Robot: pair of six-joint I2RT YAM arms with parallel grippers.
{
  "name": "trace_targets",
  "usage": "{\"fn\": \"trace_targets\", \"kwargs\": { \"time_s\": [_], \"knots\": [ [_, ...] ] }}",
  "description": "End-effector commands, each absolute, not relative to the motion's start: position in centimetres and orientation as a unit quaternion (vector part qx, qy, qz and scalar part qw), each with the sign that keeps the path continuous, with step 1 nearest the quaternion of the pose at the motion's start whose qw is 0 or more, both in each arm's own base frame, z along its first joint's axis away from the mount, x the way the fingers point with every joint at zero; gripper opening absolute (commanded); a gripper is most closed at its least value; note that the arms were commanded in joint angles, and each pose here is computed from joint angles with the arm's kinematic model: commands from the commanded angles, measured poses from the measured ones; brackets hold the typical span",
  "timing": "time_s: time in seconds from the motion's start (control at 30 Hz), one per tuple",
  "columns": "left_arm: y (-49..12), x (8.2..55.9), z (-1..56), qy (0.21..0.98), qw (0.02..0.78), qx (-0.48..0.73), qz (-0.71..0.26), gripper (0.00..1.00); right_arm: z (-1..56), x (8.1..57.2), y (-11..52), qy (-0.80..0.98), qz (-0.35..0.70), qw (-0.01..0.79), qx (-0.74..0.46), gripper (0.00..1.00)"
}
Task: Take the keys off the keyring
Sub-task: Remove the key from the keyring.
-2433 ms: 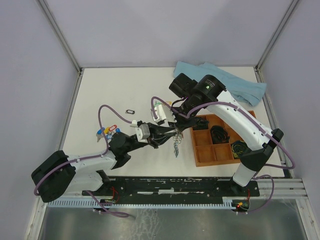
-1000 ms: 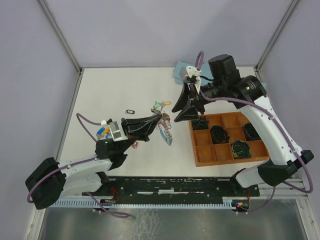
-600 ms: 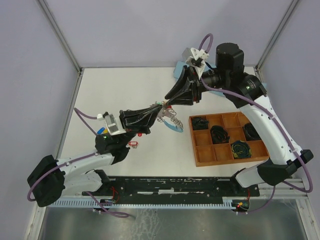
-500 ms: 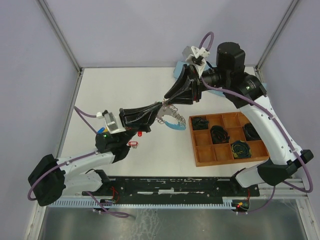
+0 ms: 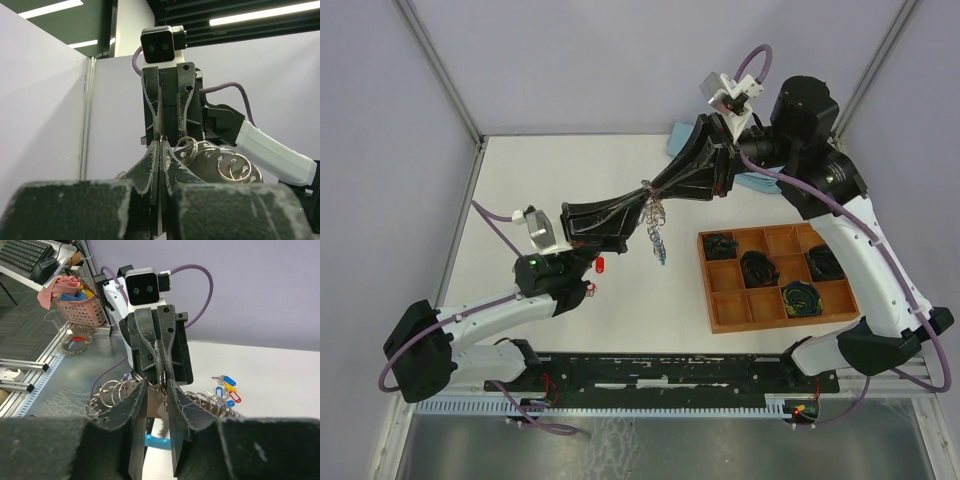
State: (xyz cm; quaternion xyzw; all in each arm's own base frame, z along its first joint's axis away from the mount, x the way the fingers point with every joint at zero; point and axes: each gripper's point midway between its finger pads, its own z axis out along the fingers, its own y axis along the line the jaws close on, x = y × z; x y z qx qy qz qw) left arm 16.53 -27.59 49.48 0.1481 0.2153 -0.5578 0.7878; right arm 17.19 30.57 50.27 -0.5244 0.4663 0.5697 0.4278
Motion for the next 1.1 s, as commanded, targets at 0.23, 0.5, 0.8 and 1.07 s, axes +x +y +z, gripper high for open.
{"fn": "trace_targets", "kwargs": {
  "time_s": [0.23, 0.5, 0.8, 1.07],
  "knots": [
    [-23.8, 13.7, 54.4, 0.105, 0.802, 0.091, -0.581, 0.03, 52.5, 15.7, 29.7, 0.441, 0.572, 0.450, -0.524, 0.21],
    [-23.6, 13.4, 54.6, 0.102, 0.802, 0.089, -0.582, 0.03, 51.6, 16.2, 29.8, 0.454, 0.564, 0.452, -0.521, 0.25],
    [-23.2, 13.3, 54.4, 0.102, 0.802, 0.088, -0.582, 0.03, 53.1, 14.7, 29.3, 0.436, 0.598, 0.432, -0.515, 0.39],
    [-23.1, 13.1, 54.2, 0.104, 0.800, 0.088, -0.585, 0.03, 54.3, 15.0, 28.8, 0.440, 0.598, 0.442, -0.503, 0.35]
  ]
}}
